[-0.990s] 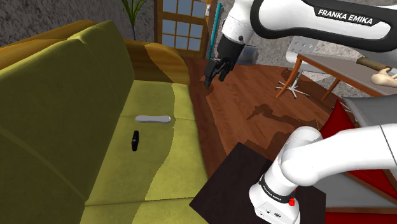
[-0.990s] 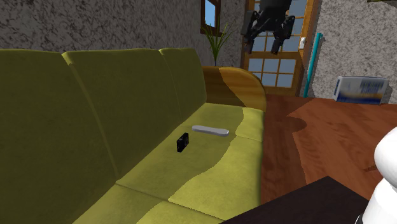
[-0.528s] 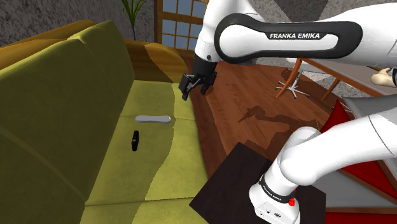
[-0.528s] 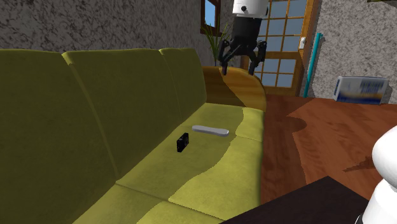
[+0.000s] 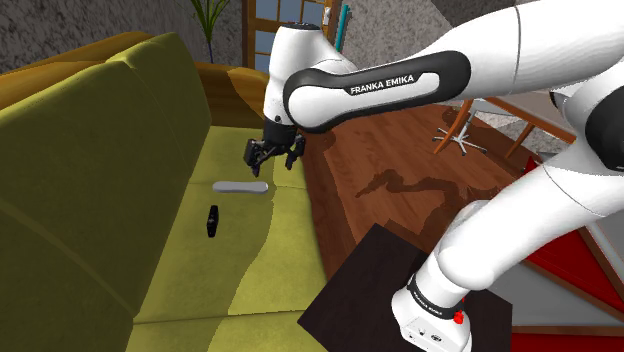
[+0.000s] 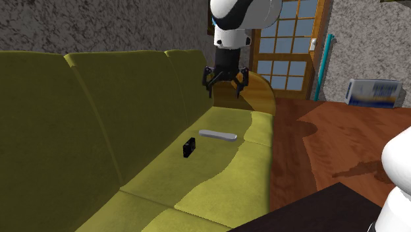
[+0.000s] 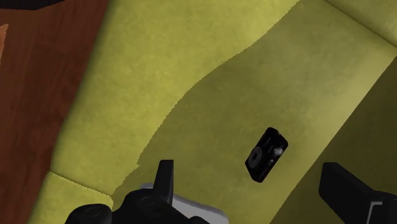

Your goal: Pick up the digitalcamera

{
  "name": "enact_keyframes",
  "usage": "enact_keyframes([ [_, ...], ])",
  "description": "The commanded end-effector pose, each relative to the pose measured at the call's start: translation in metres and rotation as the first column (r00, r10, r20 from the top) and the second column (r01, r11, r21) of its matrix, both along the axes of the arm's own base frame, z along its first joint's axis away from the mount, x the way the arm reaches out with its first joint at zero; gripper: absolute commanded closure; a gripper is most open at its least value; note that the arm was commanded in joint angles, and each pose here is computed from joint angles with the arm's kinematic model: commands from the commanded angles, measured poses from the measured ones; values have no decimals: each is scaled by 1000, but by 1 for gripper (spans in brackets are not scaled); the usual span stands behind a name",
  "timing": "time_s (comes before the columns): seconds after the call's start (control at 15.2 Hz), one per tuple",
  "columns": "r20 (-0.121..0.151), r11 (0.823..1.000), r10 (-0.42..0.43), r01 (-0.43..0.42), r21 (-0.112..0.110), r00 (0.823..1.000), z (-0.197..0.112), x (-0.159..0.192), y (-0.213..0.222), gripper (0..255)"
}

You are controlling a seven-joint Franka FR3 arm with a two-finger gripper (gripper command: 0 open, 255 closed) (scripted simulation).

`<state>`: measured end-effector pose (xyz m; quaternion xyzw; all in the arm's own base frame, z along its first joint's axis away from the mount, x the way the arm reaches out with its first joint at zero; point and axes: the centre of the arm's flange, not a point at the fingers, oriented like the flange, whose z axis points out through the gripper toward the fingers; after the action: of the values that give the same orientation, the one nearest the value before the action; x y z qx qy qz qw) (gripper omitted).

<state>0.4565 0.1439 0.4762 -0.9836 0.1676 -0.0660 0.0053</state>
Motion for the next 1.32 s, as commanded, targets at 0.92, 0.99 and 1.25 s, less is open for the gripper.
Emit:
enact_keyframes([
  [0.92, -73, 954, -298, 299, 4, 952, -161, 138, 56, 0],
  [0.99, -77, 948, -316, 317, 4, 946, -171, 147, 58, 0],
  [1.25, -95, 922, -386, 388, 1, 918, -212, 182, 65, 0],
])
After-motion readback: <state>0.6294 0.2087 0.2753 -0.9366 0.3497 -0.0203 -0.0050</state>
